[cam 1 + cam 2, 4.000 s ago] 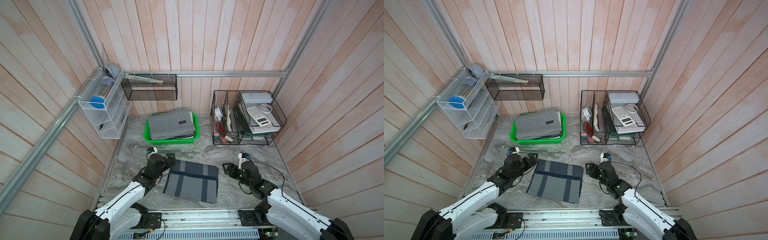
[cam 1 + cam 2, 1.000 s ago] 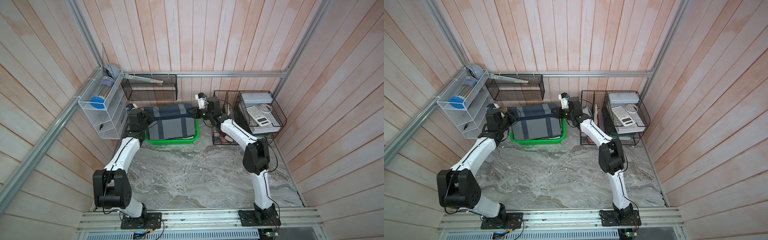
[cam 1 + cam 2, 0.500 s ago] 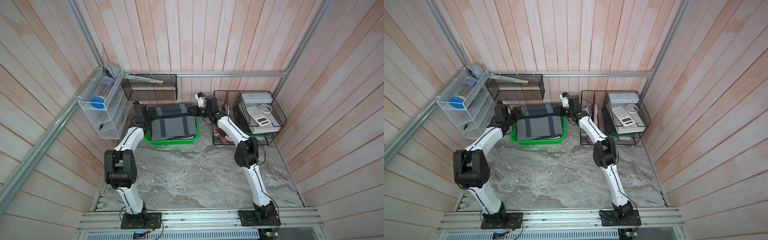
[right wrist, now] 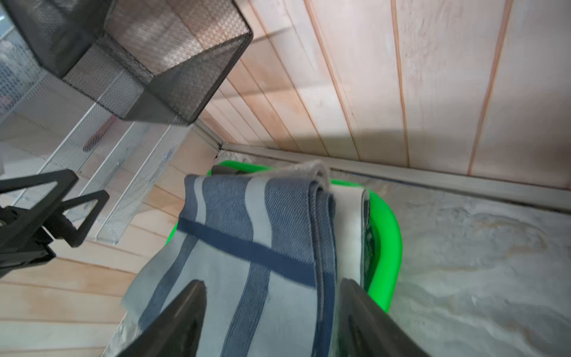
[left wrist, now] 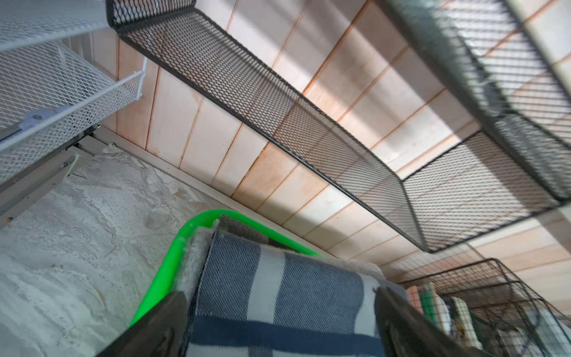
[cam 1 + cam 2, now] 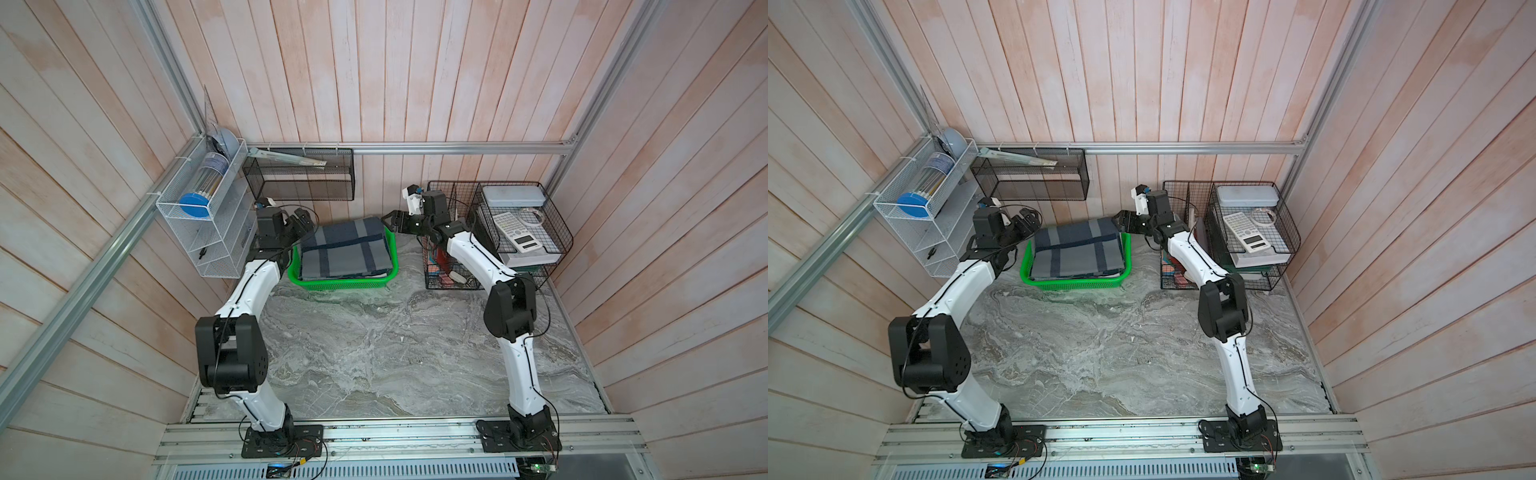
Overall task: Put the folded scarf in the basket
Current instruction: Place the scarf in the basket, then reset both arms
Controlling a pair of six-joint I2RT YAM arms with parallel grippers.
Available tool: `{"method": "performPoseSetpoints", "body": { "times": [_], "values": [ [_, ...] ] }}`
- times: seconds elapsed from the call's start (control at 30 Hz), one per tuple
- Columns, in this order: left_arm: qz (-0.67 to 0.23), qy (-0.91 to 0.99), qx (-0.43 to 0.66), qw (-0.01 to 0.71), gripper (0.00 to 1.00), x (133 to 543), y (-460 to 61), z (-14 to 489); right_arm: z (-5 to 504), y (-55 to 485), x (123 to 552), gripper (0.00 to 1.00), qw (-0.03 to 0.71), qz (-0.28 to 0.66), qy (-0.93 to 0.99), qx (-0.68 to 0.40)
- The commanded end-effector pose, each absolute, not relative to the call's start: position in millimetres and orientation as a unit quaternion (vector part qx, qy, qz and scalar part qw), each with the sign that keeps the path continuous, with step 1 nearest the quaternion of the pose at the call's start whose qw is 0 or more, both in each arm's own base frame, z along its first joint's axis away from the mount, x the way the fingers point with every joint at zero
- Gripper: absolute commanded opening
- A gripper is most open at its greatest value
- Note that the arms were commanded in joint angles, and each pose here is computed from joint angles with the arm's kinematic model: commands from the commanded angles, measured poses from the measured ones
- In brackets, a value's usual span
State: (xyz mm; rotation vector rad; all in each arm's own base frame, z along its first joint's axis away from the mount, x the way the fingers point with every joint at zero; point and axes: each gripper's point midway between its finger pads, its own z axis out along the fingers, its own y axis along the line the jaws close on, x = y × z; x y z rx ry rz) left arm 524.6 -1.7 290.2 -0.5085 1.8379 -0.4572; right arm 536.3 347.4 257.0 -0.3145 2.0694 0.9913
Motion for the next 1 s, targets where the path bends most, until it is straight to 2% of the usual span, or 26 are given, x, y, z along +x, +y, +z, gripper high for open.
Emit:
{"method": "performPoseSetpoints", "body": {
  "times": [0.0,0.3,0.47,0.6,0.67,0.8,0.97],
  "values": [
    [-0.225,0.74,-0.191,0.604,1.0,498,-13,334,329,334,499,0.74,0.484,0.4,0.766,-0.136],
    [-0.212,0.706,-0.182,0.651,1.0,402,-17,340,347,237,391,0.74,0.606,0.347,0.71,-0.088],
    [-0.171,0.694,-0.224,0.662,1.0,364,3,313,331,177,348,0.76,0.668,0.254,0.697,-0.062],
    [-0.146,0.693,-0.249,0.661,1.0,347,15,278,314,132,325,0.78,0.704,0.15,0.692,-0.049],
    [-0.144,0.692,-0.243,0.665,1.0,341,14,263,307,109,314,0.84,0.722,0.098,0.684,-0.037],
    [-0.106,0.698,-0.254,0.661,1.0,334,25,235,290,78,294,0.89,0.751,0.016,0.659,-0.034],
    [-0.051,0.691,-0.259,0.672,1.0,329,41,208,274,24,277,0.92,0.778,-0.031,0.621,0.087]
  ]
}}
